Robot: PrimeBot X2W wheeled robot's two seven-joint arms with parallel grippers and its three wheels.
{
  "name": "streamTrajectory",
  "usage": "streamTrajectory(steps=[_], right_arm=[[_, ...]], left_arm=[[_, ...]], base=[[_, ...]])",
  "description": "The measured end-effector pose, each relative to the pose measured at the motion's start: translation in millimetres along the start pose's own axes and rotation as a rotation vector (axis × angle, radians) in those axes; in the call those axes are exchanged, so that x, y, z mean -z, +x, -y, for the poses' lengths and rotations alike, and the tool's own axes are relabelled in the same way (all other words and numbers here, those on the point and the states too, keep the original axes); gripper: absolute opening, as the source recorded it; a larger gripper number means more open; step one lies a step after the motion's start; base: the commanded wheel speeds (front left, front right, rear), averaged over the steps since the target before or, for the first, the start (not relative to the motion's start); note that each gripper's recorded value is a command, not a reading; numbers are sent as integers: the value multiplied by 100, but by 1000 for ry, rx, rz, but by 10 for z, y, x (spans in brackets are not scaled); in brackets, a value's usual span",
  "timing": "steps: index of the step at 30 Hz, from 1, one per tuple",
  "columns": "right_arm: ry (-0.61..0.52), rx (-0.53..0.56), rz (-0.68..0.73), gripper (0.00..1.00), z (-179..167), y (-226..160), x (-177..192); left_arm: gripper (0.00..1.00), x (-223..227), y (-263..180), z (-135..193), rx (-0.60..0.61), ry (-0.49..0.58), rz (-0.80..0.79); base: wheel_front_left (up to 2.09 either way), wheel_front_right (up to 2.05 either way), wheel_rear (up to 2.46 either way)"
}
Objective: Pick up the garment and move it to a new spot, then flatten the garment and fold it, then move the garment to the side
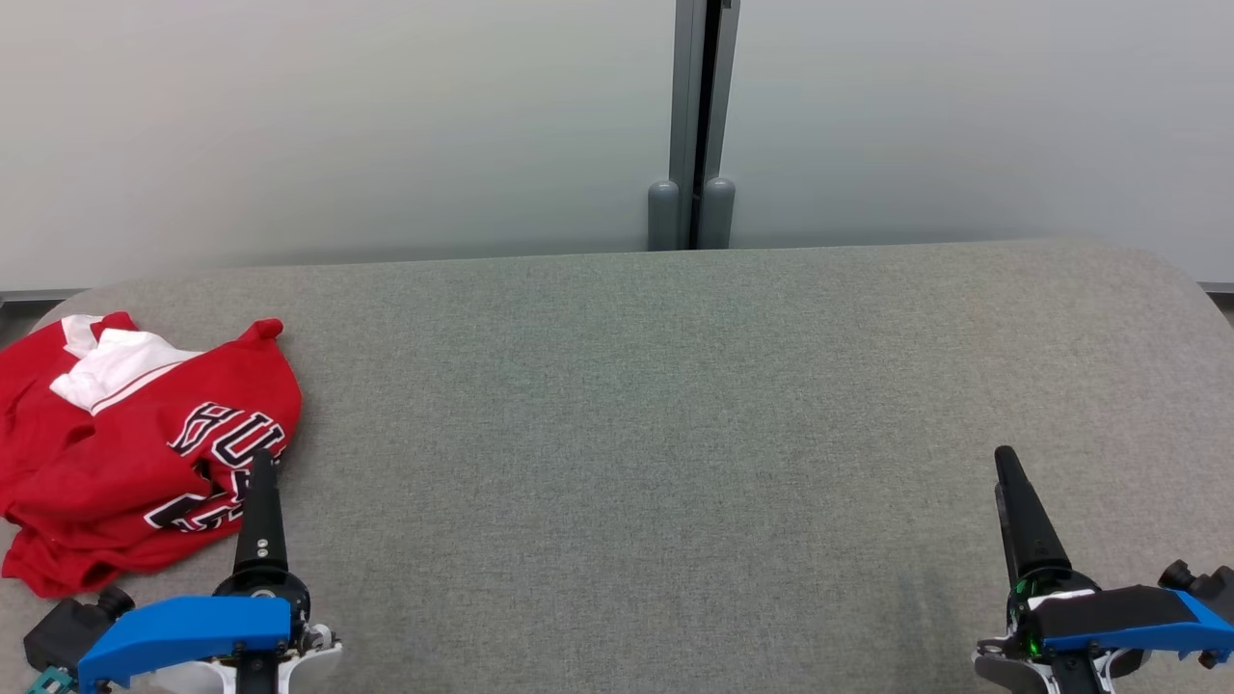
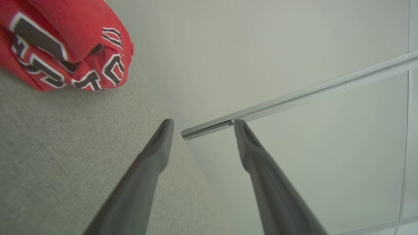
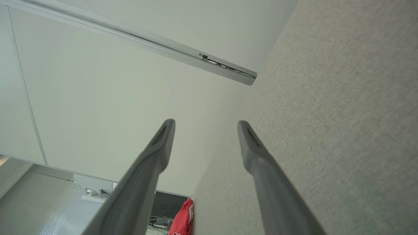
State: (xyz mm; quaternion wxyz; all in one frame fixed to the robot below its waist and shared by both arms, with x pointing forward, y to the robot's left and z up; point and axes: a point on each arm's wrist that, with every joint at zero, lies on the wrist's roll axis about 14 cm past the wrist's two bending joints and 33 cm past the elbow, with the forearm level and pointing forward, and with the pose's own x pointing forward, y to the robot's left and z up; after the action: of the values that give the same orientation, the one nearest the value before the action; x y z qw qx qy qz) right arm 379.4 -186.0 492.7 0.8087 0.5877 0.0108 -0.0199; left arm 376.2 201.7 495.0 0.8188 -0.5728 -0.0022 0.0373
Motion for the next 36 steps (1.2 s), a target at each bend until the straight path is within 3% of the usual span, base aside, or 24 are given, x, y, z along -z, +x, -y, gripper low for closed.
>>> streamTrajectory(steps=[24, 36], right_arm=[[-404, -54, -4, 100, -115, 11, 92], [-562, -83, -8, 100, -151, 19, 150]], left_arm=[[100, 119, -13, 9, -4, 511, -15], [100, 140, -1, -10, -3, 685, -10]], base=[[0, 0, 0], [0, 0, 0]])
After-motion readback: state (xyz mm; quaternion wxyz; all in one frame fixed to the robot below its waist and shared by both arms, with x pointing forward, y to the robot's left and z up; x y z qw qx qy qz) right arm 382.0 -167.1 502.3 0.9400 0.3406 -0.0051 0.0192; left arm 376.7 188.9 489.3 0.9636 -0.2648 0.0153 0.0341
